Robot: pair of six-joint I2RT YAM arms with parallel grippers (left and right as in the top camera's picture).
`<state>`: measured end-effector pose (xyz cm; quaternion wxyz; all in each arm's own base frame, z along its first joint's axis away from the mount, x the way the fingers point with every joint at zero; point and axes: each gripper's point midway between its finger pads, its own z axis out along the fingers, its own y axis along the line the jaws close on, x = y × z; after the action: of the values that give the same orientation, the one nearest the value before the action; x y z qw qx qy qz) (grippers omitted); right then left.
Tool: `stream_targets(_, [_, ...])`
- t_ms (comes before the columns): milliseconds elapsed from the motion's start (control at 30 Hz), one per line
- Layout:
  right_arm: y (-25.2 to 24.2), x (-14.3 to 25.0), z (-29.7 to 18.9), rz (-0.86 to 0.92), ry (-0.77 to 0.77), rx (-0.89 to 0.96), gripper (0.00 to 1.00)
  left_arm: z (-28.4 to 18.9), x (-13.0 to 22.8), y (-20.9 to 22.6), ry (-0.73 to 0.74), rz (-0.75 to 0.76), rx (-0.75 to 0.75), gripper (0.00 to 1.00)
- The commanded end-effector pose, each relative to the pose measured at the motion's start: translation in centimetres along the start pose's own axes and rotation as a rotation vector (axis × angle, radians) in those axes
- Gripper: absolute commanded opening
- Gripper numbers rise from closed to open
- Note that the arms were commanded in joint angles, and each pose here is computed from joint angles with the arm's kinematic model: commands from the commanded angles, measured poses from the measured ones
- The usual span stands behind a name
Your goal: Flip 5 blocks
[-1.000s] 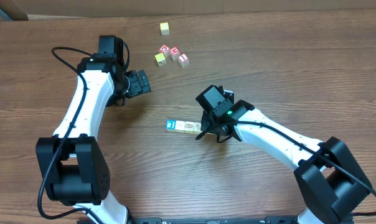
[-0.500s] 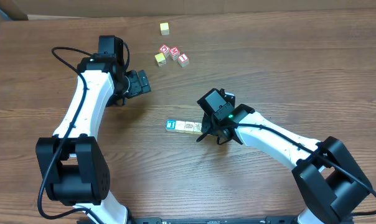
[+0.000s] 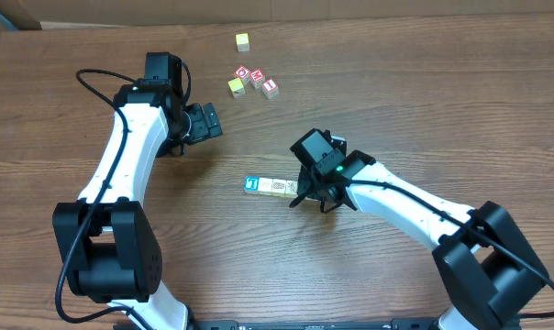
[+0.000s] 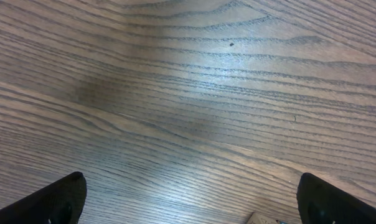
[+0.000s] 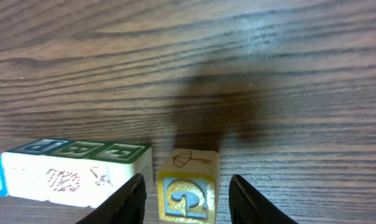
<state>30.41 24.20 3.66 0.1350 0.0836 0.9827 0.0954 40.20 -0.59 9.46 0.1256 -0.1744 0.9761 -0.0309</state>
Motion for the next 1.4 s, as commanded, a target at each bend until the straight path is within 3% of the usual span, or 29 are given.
stream_targets(0, [2.1,-2.6,-4.0,-0.016,-0.080,-0.090,0.44,0.0,-0.3,-0.1,-0.003,-0.008,0.005,1.00])
stream_targets(133, [1.4,-2.1,-4.6,-0.010,-0.062,-0.068,0.41,0.0,-0.3,-0.1,-0.003,-0.007,0.006,1.00])
stream_targets(300, [-0.7,-1.3,-3.2,0.037,-0.029,0.023,0.18,0.0,-0.3,-0.1,-0.003,-0.008,0.005,1.00])
stream_targets(433, [-1.8,-0.3,-1.5,0.077,0.000,0.070,0.07,0.0,-0.3,-0.1,-0.003,-0.007,0.006,1.00])
stream_targets(633, [-2.7,0.7,1.0,0.088,0.026,0.102,0.04,0.0,-0.3,-0.1,-0.003,-0.008,0.006,1.00])
stream_targets(1367, [-0.8,1.8,1.1,0.123,0.098,0.005,0.04,0.0,-0.3,-0.1,-0.003,-0.007,0.005,0.99])
